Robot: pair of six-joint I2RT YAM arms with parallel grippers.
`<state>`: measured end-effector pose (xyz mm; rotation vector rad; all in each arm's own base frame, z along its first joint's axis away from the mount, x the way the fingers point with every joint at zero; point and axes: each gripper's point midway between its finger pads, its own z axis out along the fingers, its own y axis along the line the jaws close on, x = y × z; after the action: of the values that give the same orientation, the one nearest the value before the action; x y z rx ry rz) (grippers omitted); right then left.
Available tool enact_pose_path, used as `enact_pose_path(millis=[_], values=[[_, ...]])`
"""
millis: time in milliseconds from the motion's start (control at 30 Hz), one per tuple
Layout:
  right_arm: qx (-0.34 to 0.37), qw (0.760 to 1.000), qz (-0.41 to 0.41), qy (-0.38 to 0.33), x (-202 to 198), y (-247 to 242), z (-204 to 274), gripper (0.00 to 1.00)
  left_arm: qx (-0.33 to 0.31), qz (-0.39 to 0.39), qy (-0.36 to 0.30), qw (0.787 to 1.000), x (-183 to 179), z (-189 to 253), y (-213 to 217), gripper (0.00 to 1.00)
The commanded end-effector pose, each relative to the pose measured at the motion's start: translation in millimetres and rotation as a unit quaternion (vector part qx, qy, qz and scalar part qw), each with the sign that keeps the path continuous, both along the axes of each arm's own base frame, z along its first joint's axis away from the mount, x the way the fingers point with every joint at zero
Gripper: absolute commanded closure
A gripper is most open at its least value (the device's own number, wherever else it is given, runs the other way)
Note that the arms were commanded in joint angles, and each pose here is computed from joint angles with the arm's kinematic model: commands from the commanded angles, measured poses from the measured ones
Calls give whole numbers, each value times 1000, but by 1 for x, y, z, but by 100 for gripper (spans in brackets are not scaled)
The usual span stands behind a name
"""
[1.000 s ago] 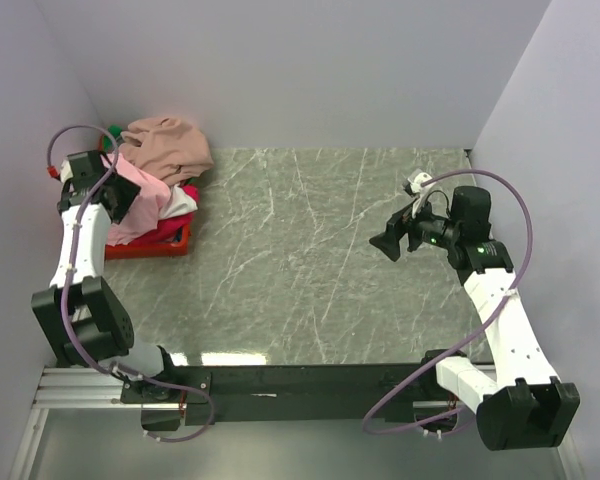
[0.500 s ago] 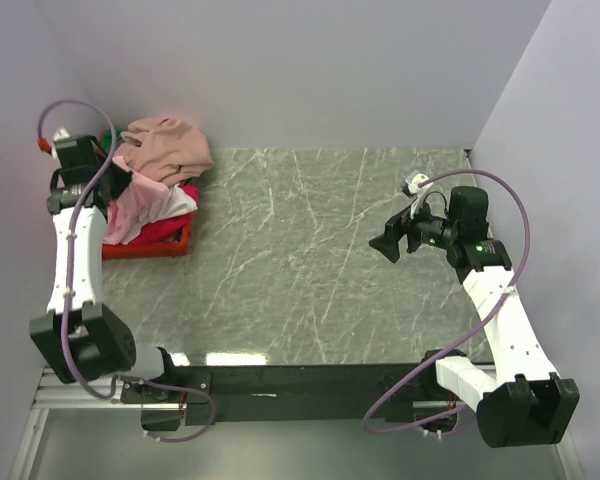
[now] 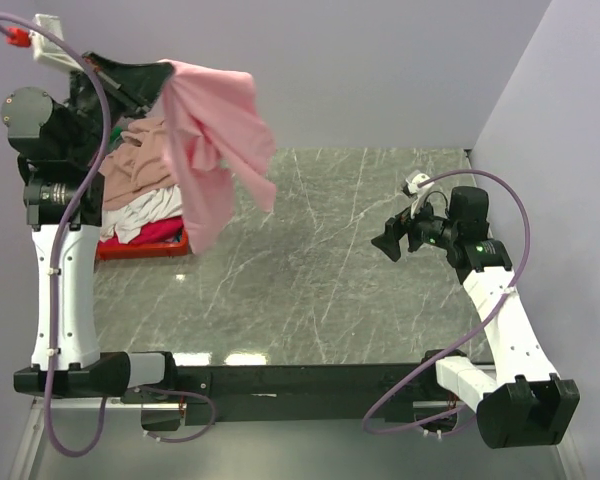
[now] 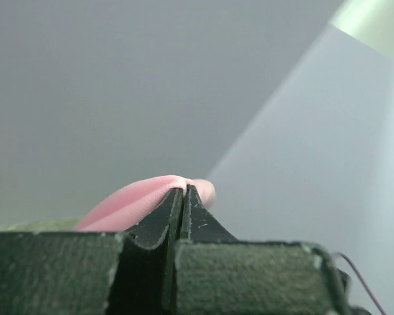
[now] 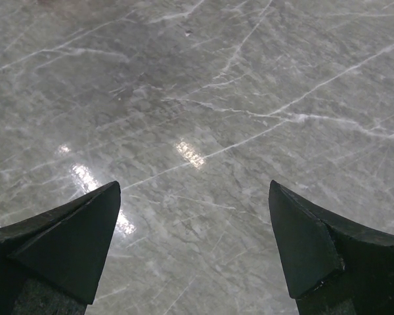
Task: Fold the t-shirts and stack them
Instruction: Move the tshirt to the center of the board
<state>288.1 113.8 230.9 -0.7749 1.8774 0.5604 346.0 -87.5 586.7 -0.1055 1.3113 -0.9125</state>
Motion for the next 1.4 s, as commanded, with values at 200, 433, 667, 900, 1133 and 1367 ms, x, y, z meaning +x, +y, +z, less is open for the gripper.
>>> enact_pose_path(millis=[200, 433, 667, 900, 1133, 1367], values=[[-21, 997, -53, -45, 10, -30, 14, 0, -5, -228, -45, 973, -51, 11, -115, 100], [-19, 995, -79, -52, 13, -46, 18, 0, 19, -301, 42, 953, -55, -74, -180, 100], [-20, 995, -86, -40, 15, -51, 12, 0, 63, -358, 174, 915, -55, -227, -253, 99], [-7, 998, -52, -18, 12, -42, 0, 0, 311, -185, 208, 909, -23, -346, -269, 29], [17, 999, 40, 17, -2, -17, -15, 1, 344, -40, 191, 918, -13, -324, -190, 7], [1, 976, 214, 31, -49, 39, -38, 4, 181, -61, 318, 929, -46, -393, -121, 8]])
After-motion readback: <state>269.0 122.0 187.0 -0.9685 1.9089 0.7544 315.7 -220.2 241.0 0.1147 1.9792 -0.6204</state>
